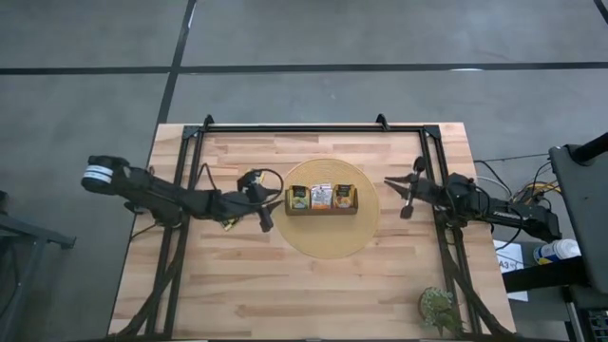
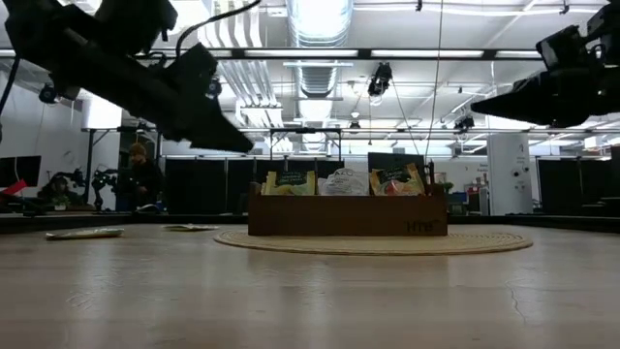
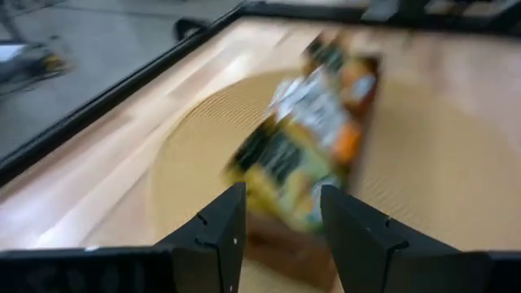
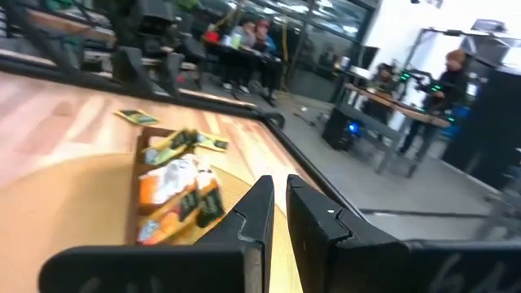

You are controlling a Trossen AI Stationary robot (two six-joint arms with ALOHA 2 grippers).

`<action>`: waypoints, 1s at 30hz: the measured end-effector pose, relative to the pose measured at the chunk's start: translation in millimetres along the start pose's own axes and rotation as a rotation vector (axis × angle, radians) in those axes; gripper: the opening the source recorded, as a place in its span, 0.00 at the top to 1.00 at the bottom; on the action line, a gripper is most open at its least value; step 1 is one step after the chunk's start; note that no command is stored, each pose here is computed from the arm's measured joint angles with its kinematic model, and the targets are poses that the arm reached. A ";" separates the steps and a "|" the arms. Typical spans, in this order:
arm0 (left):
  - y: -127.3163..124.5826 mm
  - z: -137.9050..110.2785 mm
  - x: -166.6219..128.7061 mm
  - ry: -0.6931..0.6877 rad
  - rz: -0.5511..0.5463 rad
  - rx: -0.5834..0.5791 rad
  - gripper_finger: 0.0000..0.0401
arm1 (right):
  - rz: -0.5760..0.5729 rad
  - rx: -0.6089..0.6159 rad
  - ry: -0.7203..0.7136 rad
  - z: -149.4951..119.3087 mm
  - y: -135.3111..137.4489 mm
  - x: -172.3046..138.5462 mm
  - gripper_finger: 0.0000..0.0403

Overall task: Pick & Place Tea
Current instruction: Put the yellow tea bag into the left section of the wooden organizer

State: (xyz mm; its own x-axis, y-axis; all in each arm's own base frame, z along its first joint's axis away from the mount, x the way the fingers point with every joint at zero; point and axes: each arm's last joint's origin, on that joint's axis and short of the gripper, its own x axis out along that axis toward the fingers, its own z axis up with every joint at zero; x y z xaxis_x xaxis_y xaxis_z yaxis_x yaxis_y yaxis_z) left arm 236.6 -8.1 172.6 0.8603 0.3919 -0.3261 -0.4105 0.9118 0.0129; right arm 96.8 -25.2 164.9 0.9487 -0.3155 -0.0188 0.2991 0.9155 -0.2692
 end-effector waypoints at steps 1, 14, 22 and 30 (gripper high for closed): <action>1.6 -2.0 -0.8 0.020 0.032 0.015 0.62 | -0.012 0.001 0.005 -0.2 -0.3 0.3 0.92; 20.2 -14.1 -33.8 0.287 0.098 -0.183 0.62 | -0.063 -0.051 0.022 -0.5 -1.8 0.8 0.92; 24.7 -19.6 -47.2 0.416 0.075 -0.392 0.62 | -0.062 -0.052 0.022 -0.5 -1.7 0.8 0.92; 31.0 -31.8 -58.7 0.617 0.201 -0.567 0.62 | -0.062 -0.055 0.022 -0.5 -1.7 0.8 0.92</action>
State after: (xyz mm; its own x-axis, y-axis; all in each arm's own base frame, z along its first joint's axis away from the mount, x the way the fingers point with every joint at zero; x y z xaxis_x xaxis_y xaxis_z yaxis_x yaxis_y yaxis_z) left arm 163.7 -6.8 162.0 0.5048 0.2526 -0.8254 -0.7674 0.5692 -0.2951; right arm 97.0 -27.2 164.9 0.9259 -0.3772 -0.0213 0.3506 0.8789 -0.3234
